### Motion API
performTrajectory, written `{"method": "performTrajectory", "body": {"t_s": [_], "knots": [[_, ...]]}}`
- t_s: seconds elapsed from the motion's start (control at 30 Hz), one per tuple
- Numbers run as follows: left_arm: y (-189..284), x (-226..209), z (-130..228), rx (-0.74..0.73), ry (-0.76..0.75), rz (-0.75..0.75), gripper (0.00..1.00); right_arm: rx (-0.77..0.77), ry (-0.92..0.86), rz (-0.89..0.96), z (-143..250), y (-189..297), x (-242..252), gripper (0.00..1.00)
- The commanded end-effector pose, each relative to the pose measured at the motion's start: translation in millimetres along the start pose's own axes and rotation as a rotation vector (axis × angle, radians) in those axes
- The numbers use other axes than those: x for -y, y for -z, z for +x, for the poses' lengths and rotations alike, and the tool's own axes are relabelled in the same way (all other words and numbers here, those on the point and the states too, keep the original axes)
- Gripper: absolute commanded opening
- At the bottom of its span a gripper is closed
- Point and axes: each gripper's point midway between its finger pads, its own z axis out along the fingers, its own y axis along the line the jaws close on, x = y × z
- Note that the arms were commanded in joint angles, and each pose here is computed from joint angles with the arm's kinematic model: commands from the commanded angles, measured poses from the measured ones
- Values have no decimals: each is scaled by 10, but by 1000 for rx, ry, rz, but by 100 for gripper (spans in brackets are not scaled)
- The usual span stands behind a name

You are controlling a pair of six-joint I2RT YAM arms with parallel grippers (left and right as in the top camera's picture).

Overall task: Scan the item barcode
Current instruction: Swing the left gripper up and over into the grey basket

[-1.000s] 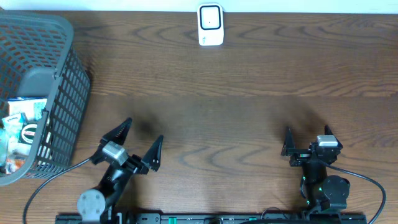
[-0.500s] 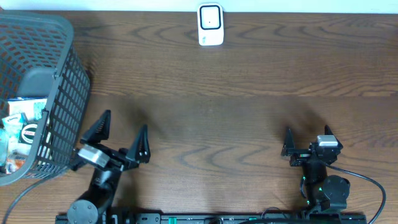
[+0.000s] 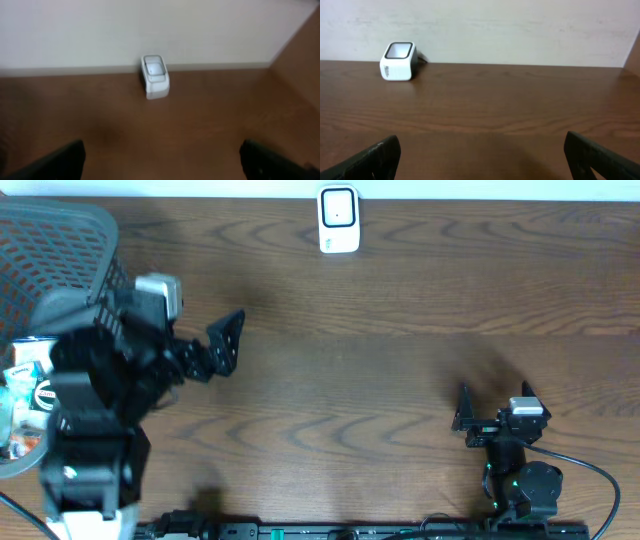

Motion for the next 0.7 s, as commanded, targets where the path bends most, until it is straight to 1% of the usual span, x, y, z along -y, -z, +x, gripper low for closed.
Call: {"method": "performTrajectory", "body": {"t_s": [0.0, 0.07, 0.17, 0.27, 0.3, 0.33, 0.37, 0.6, 0.63, 0.67], "knots": [[80, 202, -184, -75, -10, 82, 98, -3, -10, 0, 13, 1, -5, 99], [72, 236, -61, -131, 52, 107, 98, -3, -10, 0, 12, 1, -5, 99], [46, 210, 98, -197, 89, 102, 98, -3, -10, 0, 12, 1, -5, 99], [-3, 181, 67, -191, 147, 92, 98, -2, -10, 0, 10, 1, -5, 99], [-27, 172, -16, -163, 185, 90, 98, -3, -10, 0, 11, 2, -5, 99], [-42, 128, -226, -97, 262, 81, 98, -3, -10, 0, 11, 2, -5, 99], [-34, 107, -300, -78, 279, 76, 98, -3, -10, 0, 12, 1, -5, 99], [-67, -133, -769, -24, 297, 18, 98, -2, -10, 1, 10, 1, -5, 99], [-121, -293, -891, -20, 316, -13, 98, -3, -10, 0, 13, 1, -5, 99], [-148, -376, -935, -25, 333, -29, 98, -3, -10, 1, 12, 1, -5, 99]]}}
